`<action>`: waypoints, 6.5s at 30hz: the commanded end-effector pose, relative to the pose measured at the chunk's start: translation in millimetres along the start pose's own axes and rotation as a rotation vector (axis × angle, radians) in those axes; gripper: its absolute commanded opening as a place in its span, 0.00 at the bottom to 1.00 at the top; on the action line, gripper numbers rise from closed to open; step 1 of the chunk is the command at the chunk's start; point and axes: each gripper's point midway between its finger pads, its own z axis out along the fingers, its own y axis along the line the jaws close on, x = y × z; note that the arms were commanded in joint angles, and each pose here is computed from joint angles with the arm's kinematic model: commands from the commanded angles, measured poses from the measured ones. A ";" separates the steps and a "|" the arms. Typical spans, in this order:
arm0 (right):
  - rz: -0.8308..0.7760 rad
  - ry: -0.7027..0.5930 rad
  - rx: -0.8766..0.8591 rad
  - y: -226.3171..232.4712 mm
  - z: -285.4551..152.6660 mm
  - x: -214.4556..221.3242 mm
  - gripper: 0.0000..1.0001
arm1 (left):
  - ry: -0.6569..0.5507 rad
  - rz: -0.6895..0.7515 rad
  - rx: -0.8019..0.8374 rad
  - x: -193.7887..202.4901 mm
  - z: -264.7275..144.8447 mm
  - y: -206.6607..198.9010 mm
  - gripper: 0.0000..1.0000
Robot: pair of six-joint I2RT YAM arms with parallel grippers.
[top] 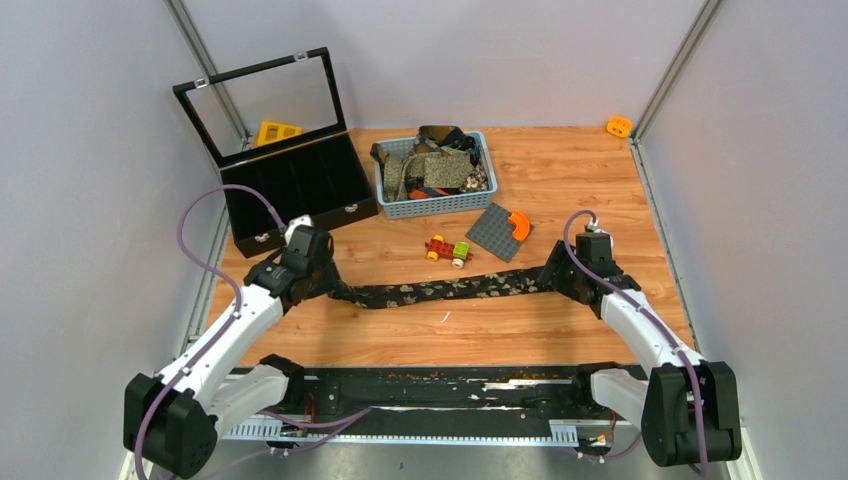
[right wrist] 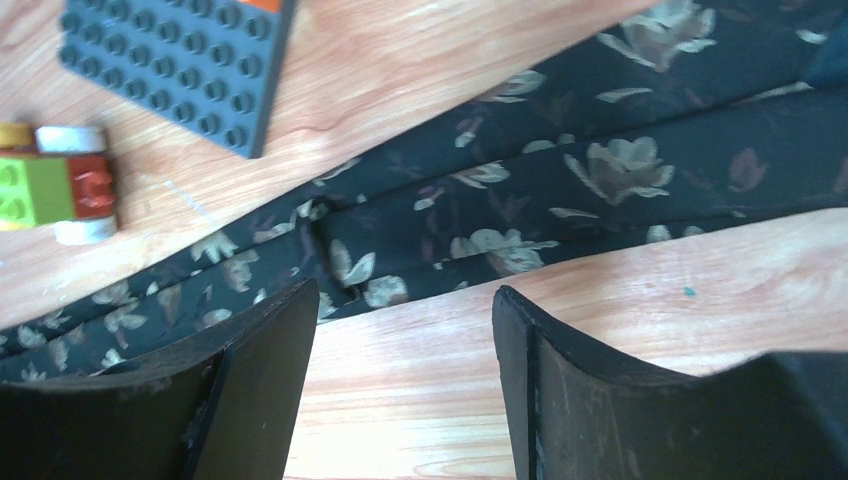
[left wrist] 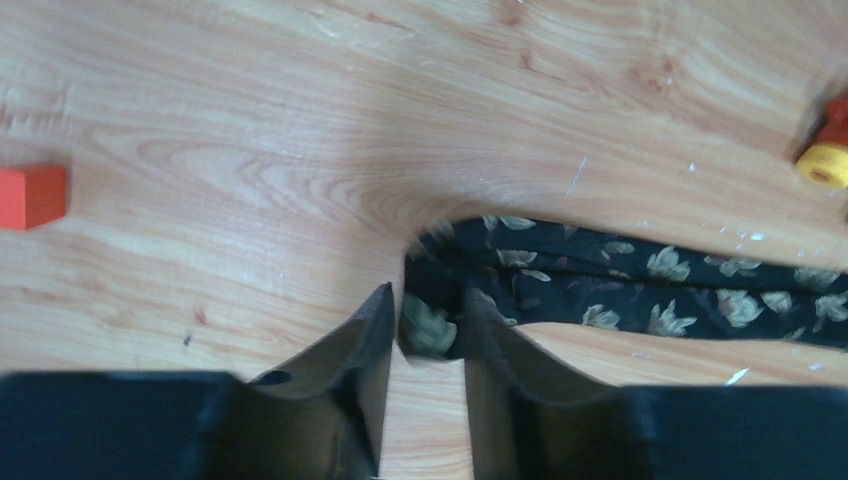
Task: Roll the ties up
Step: Flatten out the tie at the center of the board.
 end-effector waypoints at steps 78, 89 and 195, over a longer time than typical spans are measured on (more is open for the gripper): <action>-0.591 0.106 -0.432 247.8 -24.7 123.5 0.32 | 0.448 0.227 0.172 103.2 75.9 -41.0 0.20; -0.214 -0.064 0.015 87.9 -10.5 19.8 0.44 | 0.443 0.255 0.226 120.4 64.2 -56.9 0.20; -0.523 0.131 -0.688 256.3 -57.8 84.2 0.62 | 0.117 -0.166 0.457 103.2 11.2 -45.7 0.00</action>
